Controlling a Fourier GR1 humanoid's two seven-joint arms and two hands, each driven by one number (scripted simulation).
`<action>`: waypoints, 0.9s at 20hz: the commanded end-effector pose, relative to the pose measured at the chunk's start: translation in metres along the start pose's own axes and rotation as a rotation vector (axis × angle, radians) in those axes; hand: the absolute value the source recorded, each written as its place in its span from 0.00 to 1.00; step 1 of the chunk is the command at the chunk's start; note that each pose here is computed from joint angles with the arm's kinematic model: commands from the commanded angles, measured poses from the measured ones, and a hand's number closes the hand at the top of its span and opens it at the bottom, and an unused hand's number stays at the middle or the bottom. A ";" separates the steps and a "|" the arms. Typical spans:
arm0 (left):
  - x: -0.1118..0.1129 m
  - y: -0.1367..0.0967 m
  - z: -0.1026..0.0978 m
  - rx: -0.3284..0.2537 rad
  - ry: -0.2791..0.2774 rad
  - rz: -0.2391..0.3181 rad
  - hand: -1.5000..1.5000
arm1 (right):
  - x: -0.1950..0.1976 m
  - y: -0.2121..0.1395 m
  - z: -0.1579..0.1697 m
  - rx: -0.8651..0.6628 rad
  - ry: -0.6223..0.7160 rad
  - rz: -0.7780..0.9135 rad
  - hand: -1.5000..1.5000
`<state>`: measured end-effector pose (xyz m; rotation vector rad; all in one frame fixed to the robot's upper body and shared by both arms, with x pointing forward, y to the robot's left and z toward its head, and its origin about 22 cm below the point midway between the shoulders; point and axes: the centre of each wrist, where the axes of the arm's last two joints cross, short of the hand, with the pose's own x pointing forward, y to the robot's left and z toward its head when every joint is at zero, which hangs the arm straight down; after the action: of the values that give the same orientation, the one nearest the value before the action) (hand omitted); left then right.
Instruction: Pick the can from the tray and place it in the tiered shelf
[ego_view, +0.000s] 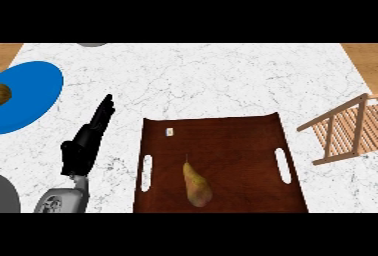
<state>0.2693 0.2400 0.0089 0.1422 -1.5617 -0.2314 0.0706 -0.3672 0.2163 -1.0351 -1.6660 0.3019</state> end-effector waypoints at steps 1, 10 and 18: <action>0.005 -0.002 -0.005 -0.025 -0.005 0.013 0.50 | 0.017 -0.033 -0.021 -0.039 0.008 -0.124 1.00; 0.011 -0.012 -0.009 -0.030 -0.014 0.004 0.50 | 0.034 -0.113 -0.078 -0.185 0.027 -0.092 1.00; 0.003 -0.011 -0.011 -0.048 -0.029 0.016 0.50 | 0.016 -0.099 -0.115 -0.230 -0.019 0.030 1.00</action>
<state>0.2867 0.2240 0.0118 0.1046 -1.5770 -0.2601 0.1080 -0.4481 0.3315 -1.1642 -1.7262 0.1194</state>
